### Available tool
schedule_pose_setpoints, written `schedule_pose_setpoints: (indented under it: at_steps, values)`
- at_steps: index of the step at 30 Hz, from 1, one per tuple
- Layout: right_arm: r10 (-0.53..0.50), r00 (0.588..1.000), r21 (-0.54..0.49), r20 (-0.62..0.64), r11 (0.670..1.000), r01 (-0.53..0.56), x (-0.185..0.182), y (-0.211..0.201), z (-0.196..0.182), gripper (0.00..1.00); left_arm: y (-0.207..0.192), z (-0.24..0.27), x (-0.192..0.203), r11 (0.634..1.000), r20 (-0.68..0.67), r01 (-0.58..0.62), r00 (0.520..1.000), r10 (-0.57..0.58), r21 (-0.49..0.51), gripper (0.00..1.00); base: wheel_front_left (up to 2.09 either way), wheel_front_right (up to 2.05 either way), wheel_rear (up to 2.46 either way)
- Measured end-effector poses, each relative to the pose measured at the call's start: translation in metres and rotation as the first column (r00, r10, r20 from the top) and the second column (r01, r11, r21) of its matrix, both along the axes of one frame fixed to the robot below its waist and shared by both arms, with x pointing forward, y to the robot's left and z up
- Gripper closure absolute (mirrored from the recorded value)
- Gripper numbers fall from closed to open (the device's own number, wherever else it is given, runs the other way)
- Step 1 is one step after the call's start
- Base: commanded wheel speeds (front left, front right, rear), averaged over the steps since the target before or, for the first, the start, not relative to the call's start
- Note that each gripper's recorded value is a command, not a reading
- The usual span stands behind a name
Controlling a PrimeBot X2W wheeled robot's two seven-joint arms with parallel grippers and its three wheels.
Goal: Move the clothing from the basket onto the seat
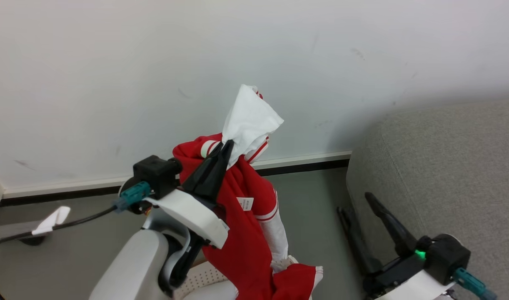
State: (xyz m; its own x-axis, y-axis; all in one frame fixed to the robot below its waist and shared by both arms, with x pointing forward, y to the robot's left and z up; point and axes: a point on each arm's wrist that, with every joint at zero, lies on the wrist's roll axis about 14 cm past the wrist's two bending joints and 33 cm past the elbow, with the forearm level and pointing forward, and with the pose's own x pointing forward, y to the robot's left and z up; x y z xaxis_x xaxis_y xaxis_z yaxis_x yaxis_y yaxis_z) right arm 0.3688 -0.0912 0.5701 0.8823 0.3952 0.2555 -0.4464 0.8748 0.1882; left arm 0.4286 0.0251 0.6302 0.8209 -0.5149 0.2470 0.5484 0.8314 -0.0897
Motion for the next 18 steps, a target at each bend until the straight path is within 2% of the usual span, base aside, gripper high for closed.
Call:
schedule_pose_setpoints:
  at_steps: [3,7,12,18]
  values:
    - [0.115,0.993,-0.009,-0.013,0.993,-0.115,-0.005,0.032,-0.003,0.0,0.0,-0.002,0.002,1.0,-0.005,0.005,1.0,-0.004,0.01,1.0,0.0,0.0,0.0]
    - [0.242,0.97,-0.06,-0.031,0.968,-0.243,-0.008,0.066,-0.009,0.0,-0.005,0.0,0.001,1.0,-0.002,0.025,1.0,-0.025,0.017,1.0,0.0,0.0,0.0]
    - [0.345,0.937,-0.091,-0.056,0.933,-0.349,-0.008,0.099,-0.015,0.0,-0.008,0.001,-0.001,0.999,0.003,0.039,0.999,-0.04,0.024,1.0,0.0,0.0,0.0]
    - [0.405,0.905,-0.12,-0.131,0.899,-0.42,-0.003,0.123,-0.034,0.0,-0.015,0.0,-0.011,0.997,0.002,0.068,0.998,-0.068,0.042,1.0,0.0,0.0,0.0]
